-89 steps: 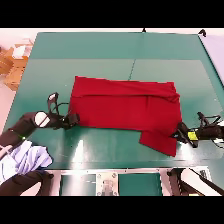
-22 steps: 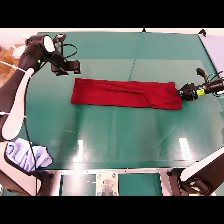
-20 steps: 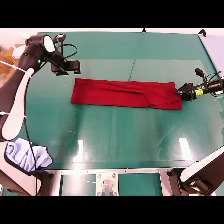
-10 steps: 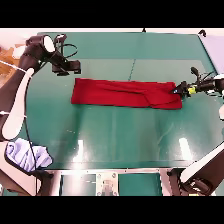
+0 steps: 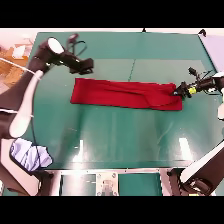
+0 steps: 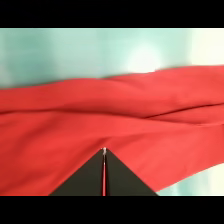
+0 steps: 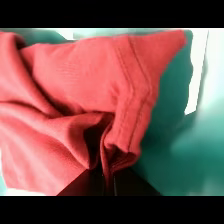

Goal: Fold the shirts.

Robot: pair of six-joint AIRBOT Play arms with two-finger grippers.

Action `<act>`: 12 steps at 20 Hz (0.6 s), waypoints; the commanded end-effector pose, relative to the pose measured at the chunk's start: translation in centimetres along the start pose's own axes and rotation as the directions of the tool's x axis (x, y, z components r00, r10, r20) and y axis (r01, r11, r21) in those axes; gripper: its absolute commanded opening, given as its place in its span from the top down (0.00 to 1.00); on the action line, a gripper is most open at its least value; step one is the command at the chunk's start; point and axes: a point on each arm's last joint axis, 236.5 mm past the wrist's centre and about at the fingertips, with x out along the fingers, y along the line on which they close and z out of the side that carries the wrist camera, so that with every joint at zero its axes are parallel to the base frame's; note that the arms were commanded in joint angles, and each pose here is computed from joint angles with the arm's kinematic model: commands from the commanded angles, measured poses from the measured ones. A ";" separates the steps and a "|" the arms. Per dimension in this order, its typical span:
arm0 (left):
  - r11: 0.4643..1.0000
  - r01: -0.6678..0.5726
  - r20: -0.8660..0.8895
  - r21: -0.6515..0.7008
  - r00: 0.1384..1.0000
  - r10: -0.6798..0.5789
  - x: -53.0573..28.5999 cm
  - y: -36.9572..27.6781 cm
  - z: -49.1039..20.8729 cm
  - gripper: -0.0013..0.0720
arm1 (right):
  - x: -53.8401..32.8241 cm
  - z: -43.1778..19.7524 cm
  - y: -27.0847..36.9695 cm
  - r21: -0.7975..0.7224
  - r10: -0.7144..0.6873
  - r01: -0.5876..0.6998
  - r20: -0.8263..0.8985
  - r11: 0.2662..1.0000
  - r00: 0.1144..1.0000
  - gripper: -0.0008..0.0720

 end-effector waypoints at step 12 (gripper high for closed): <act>0.956 0.273 0.091 -0.105 0.960 -0.264 20.0 -15.7 -9.4 0.95 | -10.4 -1.3 23.1 -0.277 0.235 -0.201 0.094 0.939 0.967 0.97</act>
